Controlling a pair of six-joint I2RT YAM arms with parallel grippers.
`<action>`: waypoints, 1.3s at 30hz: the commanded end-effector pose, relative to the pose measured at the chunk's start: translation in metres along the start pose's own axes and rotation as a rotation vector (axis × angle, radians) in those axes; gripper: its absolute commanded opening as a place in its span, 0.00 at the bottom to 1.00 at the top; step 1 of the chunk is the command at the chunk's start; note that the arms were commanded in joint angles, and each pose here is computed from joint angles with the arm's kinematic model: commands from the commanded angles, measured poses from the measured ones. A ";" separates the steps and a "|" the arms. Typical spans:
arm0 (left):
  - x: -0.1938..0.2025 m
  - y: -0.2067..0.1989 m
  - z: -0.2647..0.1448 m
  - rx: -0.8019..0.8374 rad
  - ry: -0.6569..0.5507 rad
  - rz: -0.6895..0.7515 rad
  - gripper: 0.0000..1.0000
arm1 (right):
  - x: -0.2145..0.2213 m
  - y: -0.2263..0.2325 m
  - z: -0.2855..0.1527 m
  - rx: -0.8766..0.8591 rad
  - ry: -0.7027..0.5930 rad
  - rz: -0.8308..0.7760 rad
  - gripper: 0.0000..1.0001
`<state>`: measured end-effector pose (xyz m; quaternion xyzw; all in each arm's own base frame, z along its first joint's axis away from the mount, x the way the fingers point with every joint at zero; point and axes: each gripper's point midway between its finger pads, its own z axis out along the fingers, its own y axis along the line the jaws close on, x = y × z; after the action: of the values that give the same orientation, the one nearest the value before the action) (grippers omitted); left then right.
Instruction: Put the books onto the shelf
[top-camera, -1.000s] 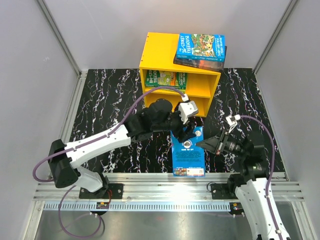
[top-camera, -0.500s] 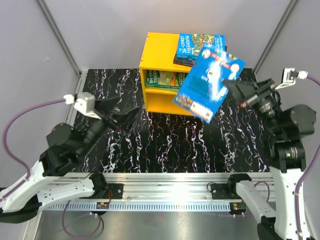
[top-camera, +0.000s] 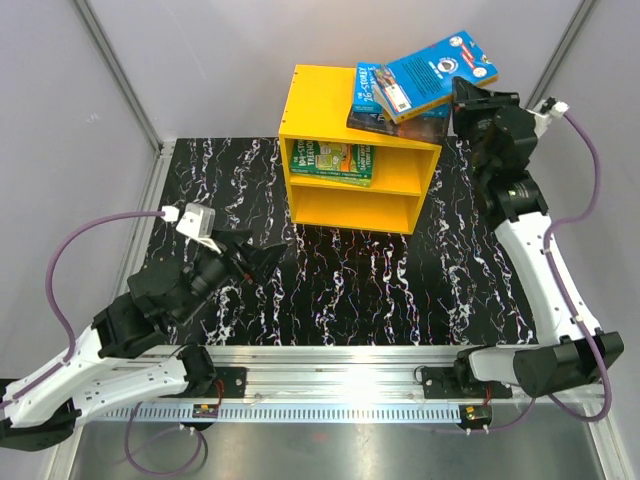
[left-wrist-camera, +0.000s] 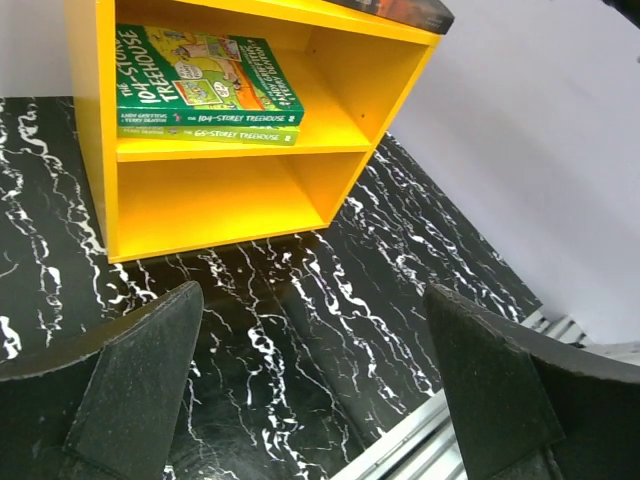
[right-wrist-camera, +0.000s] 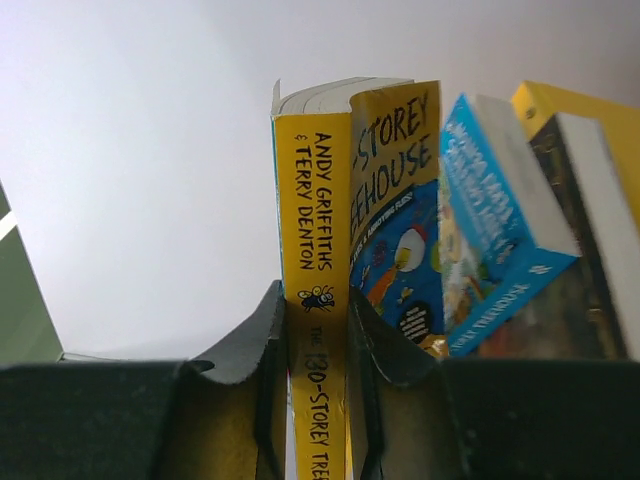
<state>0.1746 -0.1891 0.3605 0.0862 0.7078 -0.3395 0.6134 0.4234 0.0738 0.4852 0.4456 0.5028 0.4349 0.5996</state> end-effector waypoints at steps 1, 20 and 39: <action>-0.010 -0.012 -0.004 0.058 -0.024 -0.045 0.93 | -0.034 0.100 -0.017 -0.249 -0.176 0.163 0.00; 0.003 -0.015 -0.003 0.089 0.011 -0.021 0.92 | -0.007 0.092 0.012 -0.169 -0.256 0.152 0.00; 0.011 -0.010 -0.018 0.100 0.033 -0.051 0.91 | 0.039 0.023 0.030 0.076 -0.277 -0.042 0.00</action>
<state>0.1578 -0.1901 0.3456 0.1072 0.7129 -0.3681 0.5872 0.4702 0.1253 0.4718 0.4949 0.4827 0.3215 0.6471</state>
